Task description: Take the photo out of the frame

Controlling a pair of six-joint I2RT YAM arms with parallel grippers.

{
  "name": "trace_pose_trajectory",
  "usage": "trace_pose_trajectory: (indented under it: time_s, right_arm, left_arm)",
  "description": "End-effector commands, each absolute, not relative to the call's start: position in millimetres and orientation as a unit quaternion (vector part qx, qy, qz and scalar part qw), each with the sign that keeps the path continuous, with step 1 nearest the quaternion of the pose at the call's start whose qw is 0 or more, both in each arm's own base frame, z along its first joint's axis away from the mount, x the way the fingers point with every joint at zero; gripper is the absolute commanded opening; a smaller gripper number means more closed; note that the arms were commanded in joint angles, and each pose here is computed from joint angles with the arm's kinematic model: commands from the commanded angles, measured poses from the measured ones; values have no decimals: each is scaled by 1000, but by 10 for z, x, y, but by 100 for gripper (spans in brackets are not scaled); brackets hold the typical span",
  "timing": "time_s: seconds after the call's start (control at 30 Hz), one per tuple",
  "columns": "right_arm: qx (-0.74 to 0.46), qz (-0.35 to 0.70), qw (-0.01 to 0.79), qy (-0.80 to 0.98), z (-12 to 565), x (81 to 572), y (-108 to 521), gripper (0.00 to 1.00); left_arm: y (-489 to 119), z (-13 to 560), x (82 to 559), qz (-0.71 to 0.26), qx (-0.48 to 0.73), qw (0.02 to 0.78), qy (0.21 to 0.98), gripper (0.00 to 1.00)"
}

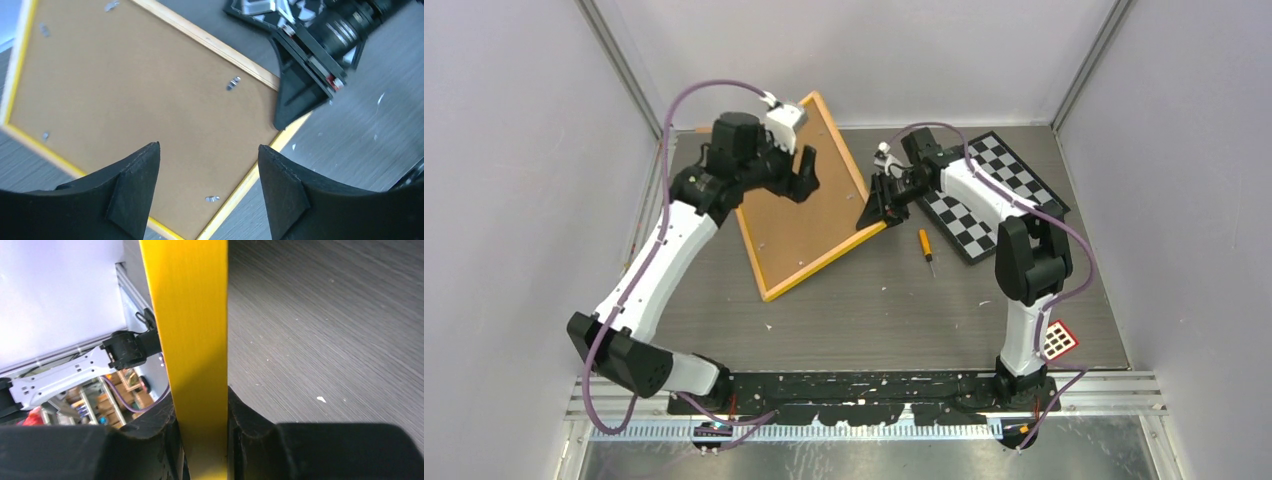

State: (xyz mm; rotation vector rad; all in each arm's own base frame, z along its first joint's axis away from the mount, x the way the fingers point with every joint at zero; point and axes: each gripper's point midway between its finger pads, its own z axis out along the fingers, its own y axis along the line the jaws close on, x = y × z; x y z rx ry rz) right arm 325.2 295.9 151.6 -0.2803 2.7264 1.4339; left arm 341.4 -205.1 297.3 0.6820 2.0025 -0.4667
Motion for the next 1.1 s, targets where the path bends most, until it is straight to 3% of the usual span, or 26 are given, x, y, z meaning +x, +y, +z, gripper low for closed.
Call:
trace_pose_trajectory:
  time_s: [0.0,0.23,0.8,1.07]
  right_arm:
    - [-122,385,116,907,2014,3346,2687,1]
    - [-186,279,199,921,2358,3459,2568,0]
    - [-264,86,355,893,3085,3609,2542,1]
    - [-316,41,400,859,3270,3453,2843,0]
  left_arm:
    - [-1853,3058,3447,-209,191,415,865,75]
    - [-1618,3367,3603,-273,52,390,878,99]
    - [-1525,3781,4007,-354,-95,399,841,100]
    - [-1556,3627,4122,-371,-184,351,840,100]
